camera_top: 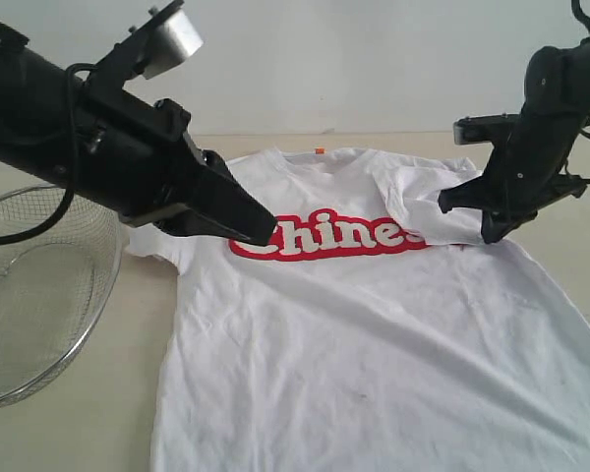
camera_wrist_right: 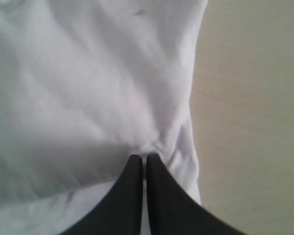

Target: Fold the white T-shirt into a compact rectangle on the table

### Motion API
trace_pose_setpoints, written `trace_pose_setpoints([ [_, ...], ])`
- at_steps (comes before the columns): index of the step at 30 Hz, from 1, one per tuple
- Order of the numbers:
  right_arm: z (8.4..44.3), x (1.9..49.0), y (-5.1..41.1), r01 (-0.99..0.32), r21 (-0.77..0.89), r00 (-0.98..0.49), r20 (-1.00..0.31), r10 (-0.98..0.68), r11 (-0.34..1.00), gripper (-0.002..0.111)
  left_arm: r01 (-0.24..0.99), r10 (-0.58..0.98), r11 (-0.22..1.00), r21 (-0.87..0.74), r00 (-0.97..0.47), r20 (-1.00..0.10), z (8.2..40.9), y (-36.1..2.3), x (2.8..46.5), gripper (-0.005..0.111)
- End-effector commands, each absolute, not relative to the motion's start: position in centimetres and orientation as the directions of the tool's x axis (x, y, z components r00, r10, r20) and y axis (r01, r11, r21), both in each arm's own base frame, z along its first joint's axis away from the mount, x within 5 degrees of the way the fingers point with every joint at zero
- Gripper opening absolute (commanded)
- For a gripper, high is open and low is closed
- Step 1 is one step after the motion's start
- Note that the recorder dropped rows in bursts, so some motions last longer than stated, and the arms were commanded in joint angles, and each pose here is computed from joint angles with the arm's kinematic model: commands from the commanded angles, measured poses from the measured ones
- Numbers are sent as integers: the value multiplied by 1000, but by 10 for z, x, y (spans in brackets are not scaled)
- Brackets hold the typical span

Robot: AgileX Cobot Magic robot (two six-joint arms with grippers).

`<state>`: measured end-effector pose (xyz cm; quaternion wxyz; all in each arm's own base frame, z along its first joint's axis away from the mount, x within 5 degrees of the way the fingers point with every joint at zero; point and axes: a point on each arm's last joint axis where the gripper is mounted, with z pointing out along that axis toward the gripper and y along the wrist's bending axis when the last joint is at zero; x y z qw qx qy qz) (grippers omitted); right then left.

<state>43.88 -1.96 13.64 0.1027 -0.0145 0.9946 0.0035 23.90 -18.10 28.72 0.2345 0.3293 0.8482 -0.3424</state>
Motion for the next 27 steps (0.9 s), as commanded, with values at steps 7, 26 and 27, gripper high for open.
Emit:
trace_pose_setpoints([
  [7,206,432,-20,-22,-7,-928,-371,-23,1000,0,581,234,656,-482,-764,-602,289,-161,255,5],
  [26,216,312,117,-533,202,-700,-651,-294,822,0,294,-29,781,-551,-864,-502,266,-98,274,5],
  [27,218,311,129,-584,174,-662,-667,-342,792,0,298,-25,783,-545,-861,-507,267,-97,272,5],
])
